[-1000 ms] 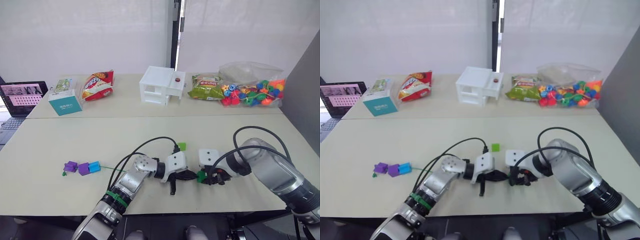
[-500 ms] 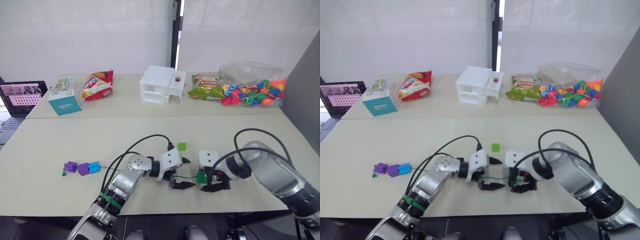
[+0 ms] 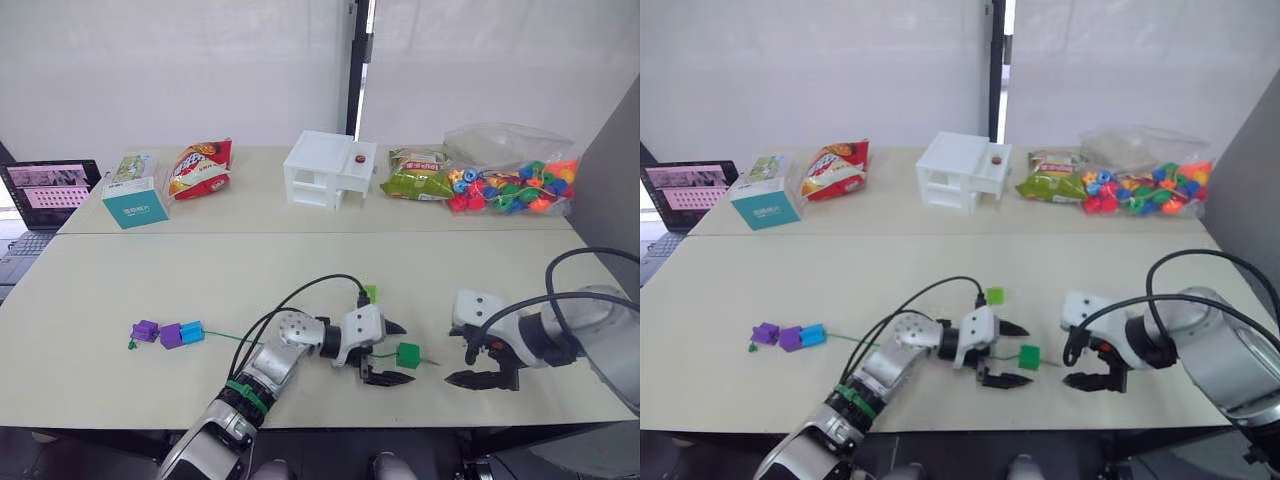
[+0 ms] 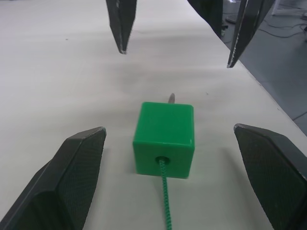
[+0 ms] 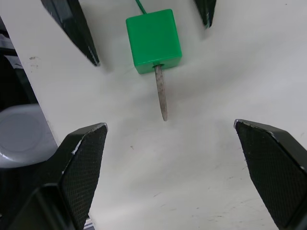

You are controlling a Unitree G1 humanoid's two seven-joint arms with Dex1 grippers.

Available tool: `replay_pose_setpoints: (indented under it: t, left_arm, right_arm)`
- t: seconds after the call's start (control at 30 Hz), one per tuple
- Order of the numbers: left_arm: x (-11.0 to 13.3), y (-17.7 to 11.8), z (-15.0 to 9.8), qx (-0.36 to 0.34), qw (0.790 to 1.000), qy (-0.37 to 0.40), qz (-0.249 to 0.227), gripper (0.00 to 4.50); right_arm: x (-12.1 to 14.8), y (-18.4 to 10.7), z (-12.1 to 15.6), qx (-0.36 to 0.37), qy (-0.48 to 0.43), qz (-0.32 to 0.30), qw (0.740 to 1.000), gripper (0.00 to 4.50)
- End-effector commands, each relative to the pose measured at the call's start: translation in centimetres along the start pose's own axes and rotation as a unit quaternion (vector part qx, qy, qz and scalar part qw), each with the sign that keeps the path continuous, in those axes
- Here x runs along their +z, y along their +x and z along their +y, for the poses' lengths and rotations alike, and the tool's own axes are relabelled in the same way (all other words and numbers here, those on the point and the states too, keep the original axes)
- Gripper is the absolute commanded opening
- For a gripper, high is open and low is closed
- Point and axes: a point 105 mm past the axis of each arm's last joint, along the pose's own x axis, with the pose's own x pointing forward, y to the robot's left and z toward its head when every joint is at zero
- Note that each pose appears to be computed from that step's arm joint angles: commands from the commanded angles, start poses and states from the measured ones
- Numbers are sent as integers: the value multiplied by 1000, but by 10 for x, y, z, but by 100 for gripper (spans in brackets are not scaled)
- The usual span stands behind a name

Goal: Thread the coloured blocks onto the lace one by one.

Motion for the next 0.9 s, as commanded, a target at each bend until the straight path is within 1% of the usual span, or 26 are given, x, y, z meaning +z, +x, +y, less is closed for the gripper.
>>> replay_pose_setpoints:
  t: [0.03, 0.07, 0.1, 0.17, 0.23, 0.27, 0.4, 0.43, 0.63, 0.73, 0.9]
  left_arm:
    - [7, 7, 6, -4, 999, 32, 0, 450]
    - [7, 8, 7, -3, 999, 34, 1, 450]
    - [6, 9, 7, -6, 999, 36, 1, 424]
    - [5, 8, 7, -13, 999, 33, 0, 368]
    - [4, 9, 7, -18, 999, 33, 0, 302]
    - [4, 10, 7, -18, 999, 34, -1, 261]
    - [5, 12, 6, -23, 999, 37, -5, 133]
    - [5, 12, 5, -24, 999, 37, -4, 119]
    - [-1, 5, 4, -24, 999, 39, 10, 119]
    - [-5, 1, 5, -23, 999, 42, 21, 119]
    - [-7, -1, 5, -25, 998, 43, 27, 119]
  right_arm:
    - [7, -7, 0, -37, -10, -19, 999, 447]
    - [7, -7, 1, -43, -11, -23, 999, 447]
    - [8, -5, 4, -40, -16, -29, 999, 450]
    - [5, 0, 9, -41, -22, -29, 998, 450]
    - [0, 5, 10, -43, -29, -21, 998, 450]
    - [0, 7, 11, -42, -29, -21, 998, 450]
    - [3, 15, 12, -35, -42, -28, 998, 450]
    - [4, 17, 11, -35, -51, -29, 998, 450]
    - [1, 29, -1, -36, -75, -16, 996, 450]
    - [0, 33, -6, -33, -82, -12, 996, 365]
    - [6, 38, -7, -19, -81, -28, 996, 197]
